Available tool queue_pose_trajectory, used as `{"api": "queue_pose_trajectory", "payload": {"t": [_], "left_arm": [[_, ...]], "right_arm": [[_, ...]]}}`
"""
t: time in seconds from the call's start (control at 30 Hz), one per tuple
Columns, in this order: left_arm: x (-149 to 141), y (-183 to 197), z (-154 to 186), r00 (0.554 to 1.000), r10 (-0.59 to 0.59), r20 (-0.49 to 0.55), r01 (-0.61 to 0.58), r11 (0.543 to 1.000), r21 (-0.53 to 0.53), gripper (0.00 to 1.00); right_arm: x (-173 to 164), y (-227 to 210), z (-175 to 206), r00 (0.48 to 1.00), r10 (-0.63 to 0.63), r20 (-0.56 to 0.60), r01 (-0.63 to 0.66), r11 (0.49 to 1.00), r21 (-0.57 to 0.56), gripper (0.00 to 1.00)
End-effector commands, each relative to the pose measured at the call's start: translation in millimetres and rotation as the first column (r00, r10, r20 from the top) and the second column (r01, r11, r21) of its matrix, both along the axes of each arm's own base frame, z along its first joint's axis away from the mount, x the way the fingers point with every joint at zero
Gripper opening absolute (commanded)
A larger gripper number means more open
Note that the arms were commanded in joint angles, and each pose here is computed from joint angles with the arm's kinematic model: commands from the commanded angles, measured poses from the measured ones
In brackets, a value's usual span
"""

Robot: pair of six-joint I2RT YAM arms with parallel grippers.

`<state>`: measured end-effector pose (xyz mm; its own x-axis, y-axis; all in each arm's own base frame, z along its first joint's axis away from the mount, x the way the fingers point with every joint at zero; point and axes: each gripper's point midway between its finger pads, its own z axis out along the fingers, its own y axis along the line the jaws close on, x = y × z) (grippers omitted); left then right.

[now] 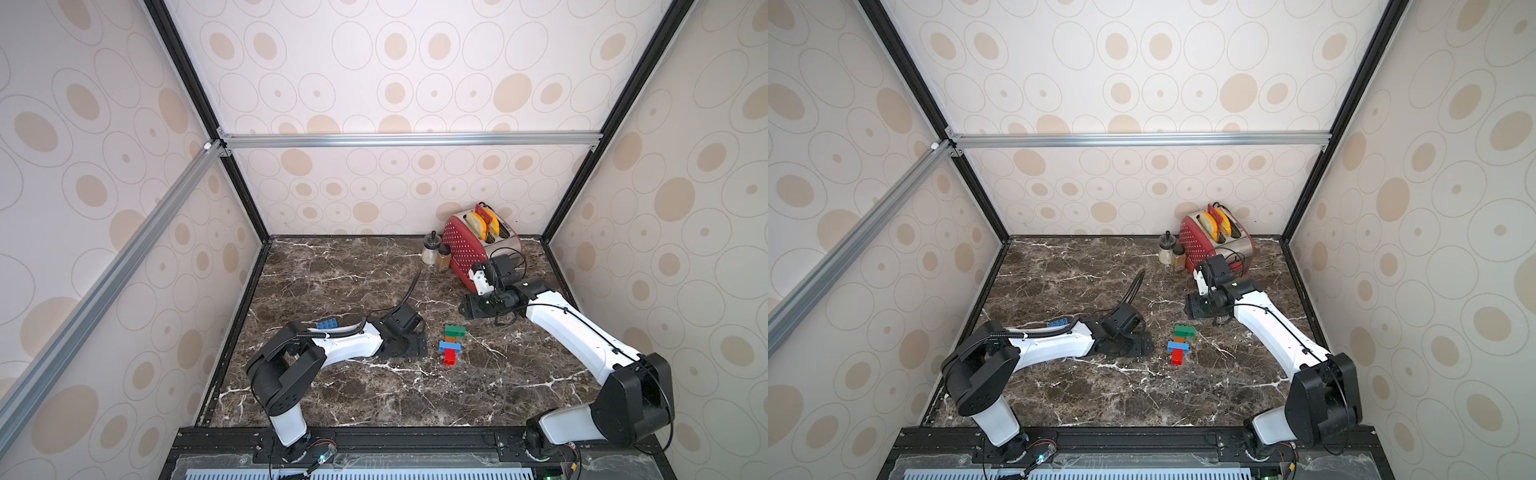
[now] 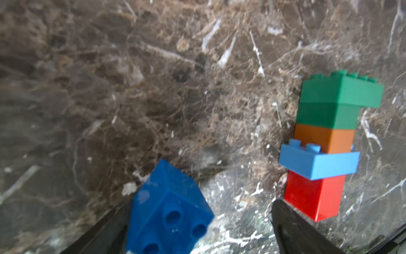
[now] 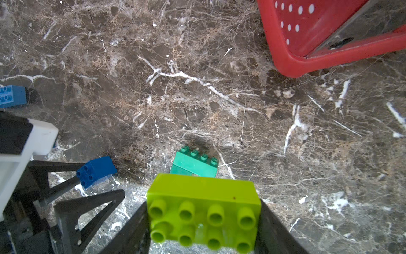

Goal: Assemble the letter f with lego
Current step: Adjust the lego brick at the center of the board, then assemble the lego brick with the lego brick.

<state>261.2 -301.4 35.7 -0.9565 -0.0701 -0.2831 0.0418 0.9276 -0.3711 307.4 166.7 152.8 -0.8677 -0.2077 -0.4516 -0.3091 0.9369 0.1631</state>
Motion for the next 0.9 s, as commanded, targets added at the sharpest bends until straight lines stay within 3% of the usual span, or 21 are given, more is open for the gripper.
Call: {"api": "queue_pose_trajectory", "payload": {"t": [0.0,0.33,0.43,0.6,0.87], "left_arm": [[20.6,-7.4,6.3,0.999,0.040,0.015,-0.040,0.998,-0.047,0.98],[41.4,-28.9,16.5,1.000,0.024,0.004,-0.024,0.995,-0.094,0.97],[48.1,3.3,22.8,0.994,0.106,0.000,-0.106,0.993,-0.056,0.97],[47.2,82.0,73.1,0.977,0.192,0.094,-0.194,0.981,0.022,0.99],[-5.9,185.0,115.6,0.950,0.296,0.103,-0.299,0.954,0.009,0.99]], "right_arm": [[-3.4,-3.8,3.9,1.000,-0.011,0.007,0.011,1.000,0.008,0.67],[-1.4,-6.7,2.4,1.000,-0.020,0.008,0.020,1.000,0.002,0.68],[-0.9,-9.2,-0.6,1.000,-0.022,0.002,0.022,1.000,-0.018,0.68],[-6.6,10.8,-7.9,0.999,0.011,-0.045,-0.011,1.000,-0.004,0.68],[-32.2,83.0,-17.0,0.993,0.054,-0.102,-0.052,0.998,0.018,0.68]]}}
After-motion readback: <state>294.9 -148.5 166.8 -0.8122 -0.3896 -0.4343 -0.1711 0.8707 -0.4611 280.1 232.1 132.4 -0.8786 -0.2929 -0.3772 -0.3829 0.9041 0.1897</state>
